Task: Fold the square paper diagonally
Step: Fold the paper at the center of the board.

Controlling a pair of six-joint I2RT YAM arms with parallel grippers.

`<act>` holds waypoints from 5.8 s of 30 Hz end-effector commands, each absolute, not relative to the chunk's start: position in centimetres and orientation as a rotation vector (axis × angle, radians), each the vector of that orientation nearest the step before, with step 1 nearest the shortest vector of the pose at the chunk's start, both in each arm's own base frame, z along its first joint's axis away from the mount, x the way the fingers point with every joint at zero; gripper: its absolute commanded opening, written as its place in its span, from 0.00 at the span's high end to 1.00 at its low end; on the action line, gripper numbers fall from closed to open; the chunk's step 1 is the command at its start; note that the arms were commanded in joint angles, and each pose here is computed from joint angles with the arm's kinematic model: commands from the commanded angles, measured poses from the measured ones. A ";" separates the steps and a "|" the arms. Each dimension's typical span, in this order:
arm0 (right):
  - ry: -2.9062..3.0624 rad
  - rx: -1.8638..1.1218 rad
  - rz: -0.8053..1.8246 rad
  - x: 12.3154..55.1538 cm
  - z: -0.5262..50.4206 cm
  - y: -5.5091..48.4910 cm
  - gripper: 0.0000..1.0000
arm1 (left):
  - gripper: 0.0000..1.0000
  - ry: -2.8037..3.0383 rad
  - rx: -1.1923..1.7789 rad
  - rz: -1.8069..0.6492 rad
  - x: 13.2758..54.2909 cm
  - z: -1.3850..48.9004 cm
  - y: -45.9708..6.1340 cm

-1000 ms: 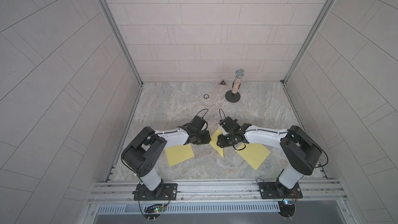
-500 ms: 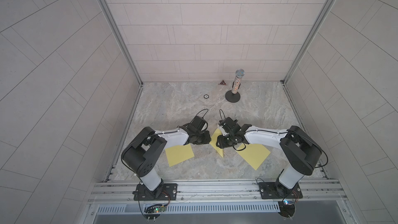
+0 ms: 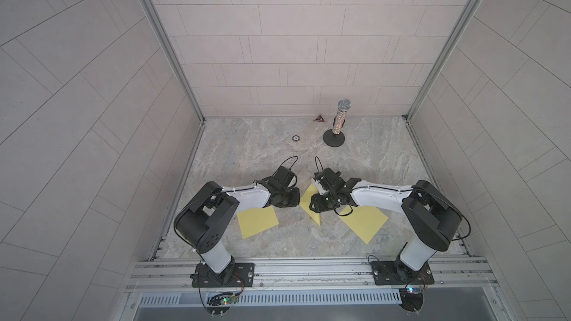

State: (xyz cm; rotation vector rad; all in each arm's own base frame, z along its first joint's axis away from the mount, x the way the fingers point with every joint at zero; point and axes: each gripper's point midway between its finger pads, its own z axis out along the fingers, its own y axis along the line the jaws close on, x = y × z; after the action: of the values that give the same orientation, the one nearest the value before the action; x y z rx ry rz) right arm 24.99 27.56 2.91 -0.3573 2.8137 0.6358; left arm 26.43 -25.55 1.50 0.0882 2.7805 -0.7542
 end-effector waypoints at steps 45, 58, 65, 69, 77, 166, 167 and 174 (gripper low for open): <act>2.834 -0.342 0.685 25.2 3.9 29.0 0.71 | 0.99 2.948 0.115 -0.565 23.5 -1.6 -23.1; 2.871 -0.346 0.590 24.8 2.0 27.6 0.71 | 1.00 2.972 0.163 -0.439 23.4 -1.3 -23.0; 2.889 -0.324 0.552 24.4 1.3 26.5 0.72 | 1.00 2.971 0.189 -0.375 23.4 -1.2 -23.0; 2.893 -0.315 0.538 24.1 1.1 25.8 0.72 | 1.00 2.967 0.197 -0.347 23.4 -1.1 -23.0; 2.906 -0.275 0.510 23.7 0.7 24.1 0.72 | 1.00 2.964 0.220 -0.307 23.3 -1.0 -23.0; 2.852 -0.262 0.775 19.2 3.7 27.1 0.89 | 1.00 2.945 0.251 -0.196 23.4 -0.9 -23.3; 2.852 -0.265 0.777 19.2 3.7 27.2 0.89 | 1.00 2.945 0.251 -0.197 23.4 -0.9 -23.3; 2.880 -0.263 0.741 19.0 2.6 27.1 0.90 | 1.00 2.944 0.255 -0.194 23.4 -0.9 -23.3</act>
State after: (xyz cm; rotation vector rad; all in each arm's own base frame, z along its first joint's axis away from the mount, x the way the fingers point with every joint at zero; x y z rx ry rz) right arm 19.12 27.24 3.17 -0.2708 2.8656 0.7690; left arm 25.32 -25.56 1.42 0.2498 2.8379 -0.3407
